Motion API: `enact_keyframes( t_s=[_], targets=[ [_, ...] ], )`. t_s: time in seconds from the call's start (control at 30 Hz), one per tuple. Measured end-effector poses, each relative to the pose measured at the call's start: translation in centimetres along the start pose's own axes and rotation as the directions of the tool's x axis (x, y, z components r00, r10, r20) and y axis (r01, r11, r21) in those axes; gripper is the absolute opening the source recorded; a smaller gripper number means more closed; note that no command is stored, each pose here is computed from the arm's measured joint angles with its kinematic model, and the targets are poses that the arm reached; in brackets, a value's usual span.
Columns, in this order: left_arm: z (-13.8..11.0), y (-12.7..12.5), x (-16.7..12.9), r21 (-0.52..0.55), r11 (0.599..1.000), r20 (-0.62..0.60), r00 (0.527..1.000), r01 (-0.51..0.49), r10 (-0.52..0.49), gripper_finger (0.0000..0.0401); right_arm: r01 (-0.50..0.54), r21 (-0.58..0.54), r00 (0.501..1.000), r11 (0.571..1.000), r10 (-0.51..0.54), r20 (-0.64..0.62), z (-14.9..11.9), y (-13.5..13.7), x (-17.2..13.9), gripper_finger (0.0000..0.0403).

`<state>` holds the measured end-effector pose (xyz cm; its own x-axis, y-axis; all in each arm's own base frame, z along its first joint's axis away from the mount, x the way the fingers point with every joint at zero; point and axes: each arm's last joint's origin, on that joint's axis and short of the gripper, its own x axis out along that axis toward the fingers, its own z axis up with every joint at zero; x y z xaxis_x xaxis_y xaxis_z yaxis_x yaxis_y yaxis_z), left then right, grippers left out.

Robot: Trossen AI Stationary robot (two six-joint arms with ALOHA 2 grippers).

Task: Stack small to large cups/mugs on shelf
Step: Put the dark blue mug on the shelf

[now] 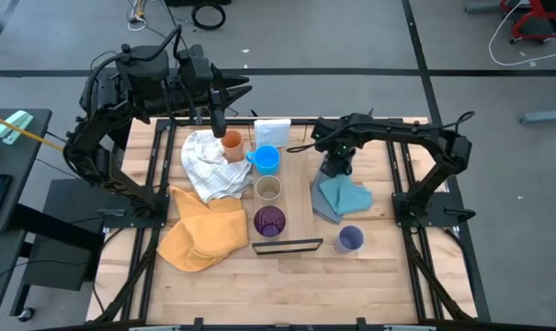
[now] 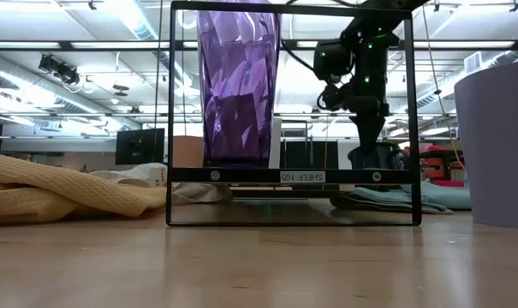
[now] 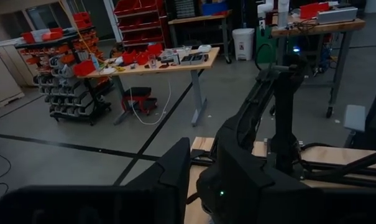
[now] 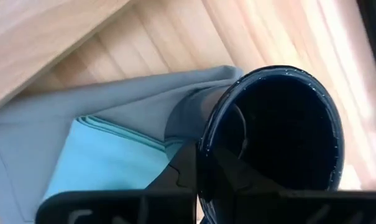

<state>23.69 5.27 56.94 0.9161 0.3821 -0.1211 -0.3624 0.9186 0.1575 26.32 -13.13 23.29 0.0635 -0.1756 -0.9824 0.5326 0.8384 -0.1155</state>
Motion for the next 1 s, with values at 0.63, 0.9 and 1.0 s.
enact_keyframes(
  t_s=[0.63,0.9,1.0],
  targets=[
    [0.0,0.0,0.0,0.005,1.000,0.000,1.000,0.000,0.000,0.0091,0.161,-0.487,0.913,0.858,0.058,0.404,-3.7,4.9,-8.7,0.0018],
    [0.0,0.0,0.0,-0.011,1.000,0.000,1.000,0.000,0.000,0.0086,0.224,-0.633,0.889,0.741,0.112,0.445,-2.4,6.5,-8.0,0.0018],
    [0.0,0.0,0.0,-0.018,1.000,0.000,1.000,0.000,0.000,0.0085,0.228,-0.640,0.891,0.734,0.108,0.442,-1.7,6.7,-7.2,0.0018]
  ],
)
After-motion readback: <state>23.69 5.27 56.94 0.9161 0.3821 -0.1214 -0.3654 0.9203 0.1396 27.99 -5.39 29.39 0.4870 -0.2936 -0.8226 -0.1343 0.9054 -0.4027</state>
